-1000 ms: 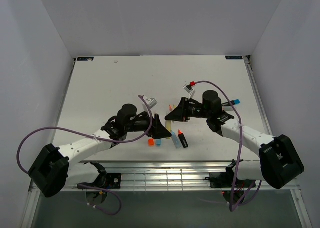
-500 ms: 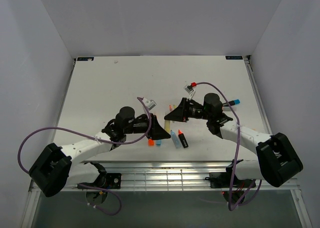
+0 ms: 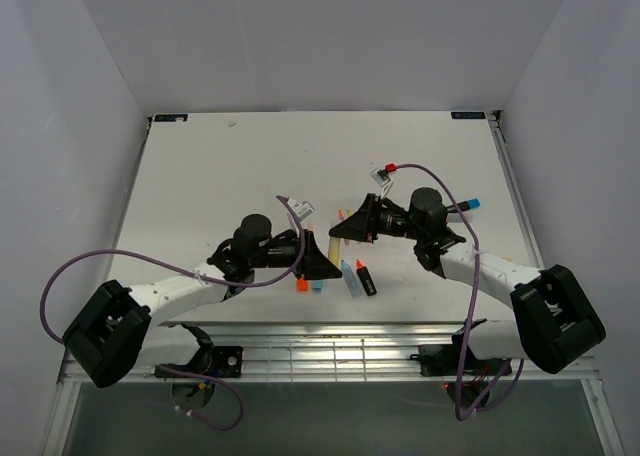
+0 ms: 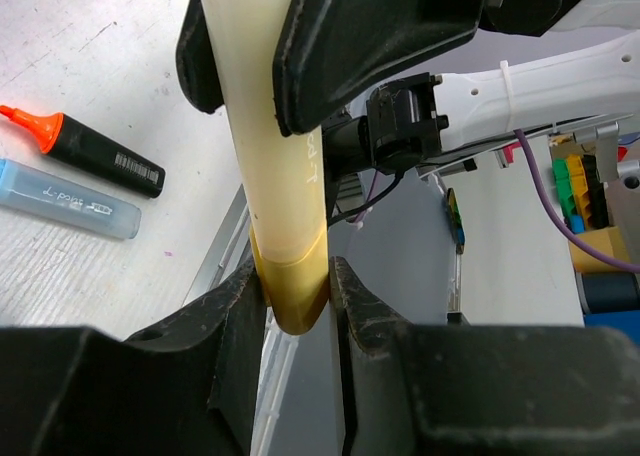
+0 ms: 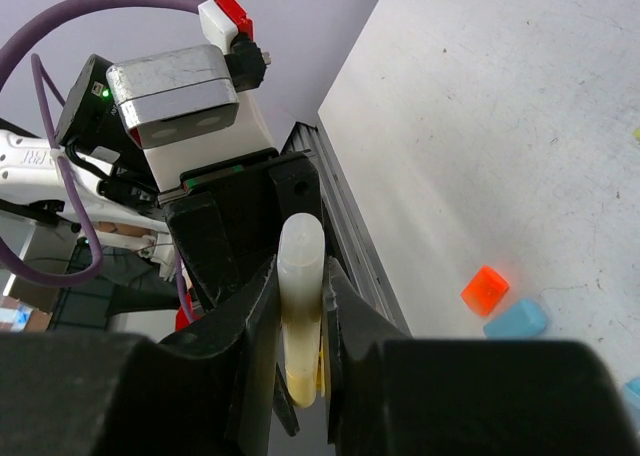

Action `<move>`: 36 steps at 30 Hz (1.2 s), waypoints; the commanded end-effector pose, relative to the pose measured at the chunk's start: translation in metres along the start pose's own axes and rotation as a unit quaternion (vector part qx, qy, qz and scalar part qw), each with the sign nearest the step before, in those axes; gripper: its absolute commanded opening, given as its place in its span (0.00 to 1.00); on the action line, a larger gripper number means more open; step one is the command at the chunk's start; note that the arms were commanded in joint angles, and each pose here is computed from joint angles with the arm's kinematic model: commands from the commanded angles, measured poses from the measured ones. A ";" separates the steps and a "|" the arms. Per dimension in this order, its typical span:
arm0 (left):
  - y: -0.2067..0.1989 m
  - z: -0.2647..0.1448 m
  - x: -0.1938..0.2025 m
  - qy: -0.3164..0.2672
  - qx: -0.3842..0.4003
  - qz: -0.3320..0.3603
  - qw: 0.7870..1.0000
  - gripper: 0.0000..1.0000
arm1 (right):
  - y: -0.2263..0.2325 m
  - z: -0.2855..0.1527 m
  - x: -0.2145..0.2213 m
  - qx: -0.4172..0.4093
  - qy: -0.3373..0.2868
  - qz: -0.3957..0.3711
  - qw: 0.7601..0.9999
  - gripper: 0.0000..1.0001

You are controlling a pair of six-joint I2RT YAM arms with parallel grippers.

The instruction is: Open the pen caps

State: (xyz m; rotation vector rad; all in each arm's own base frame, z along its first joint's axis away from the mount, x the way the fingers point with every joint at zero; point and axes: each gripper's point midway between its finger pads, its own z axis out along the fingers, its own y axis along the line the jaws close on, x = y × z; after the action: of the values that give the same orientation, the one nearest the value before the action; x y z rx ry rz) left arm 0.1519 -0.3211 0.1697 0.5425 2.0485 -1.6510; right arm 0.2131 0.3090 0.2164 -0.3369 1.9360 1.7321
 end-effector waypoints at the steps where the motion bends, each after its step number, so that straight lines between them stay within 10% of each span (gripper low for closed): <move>1: -0.009 0.000 -0.004 -0.005 0.023 0.013 1.000 0.34 | 0.003 0.000 -0.002 -0.013 -0.008 -0.013 1.000 0.08; 16: -0.006 0.000 -0.007 -0.016 0.023 -0.005 1.000 0.50 | 0.001 -0.006 0.009 -0.016 -0.002 -0.010 1.000 0.08; 23: -0.006 0.001 -0.004 -0.006 0.031 -0.009 0.999 0.33 | 0.003 -0.003 0.003 -0.017 -0.009 -0.015 1.000 0.08; 28: -0.008 0.001 0.005 0.018 0.044 -0.012 0.999 0.00 | 0.004 -0.001 -0.010 -0.007 -0.033 -0.027 0.999 0.08; 36: 0.000 -0.002 0.027 0.055 0.050 -0.031 0.997 0.00 | -0.005 -0.006 -0.060 0.025 -0.112 -0.032 0.993 0.08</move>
State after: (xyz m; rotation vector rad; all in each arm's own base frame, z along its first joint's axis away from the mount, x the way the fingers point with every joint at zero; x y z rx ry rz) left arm 0.1585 -0.3236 0.1652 0.4976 2.0492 -1.7212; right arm 0.2152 0.3017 0.2025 -0.2904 1.9592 1.7143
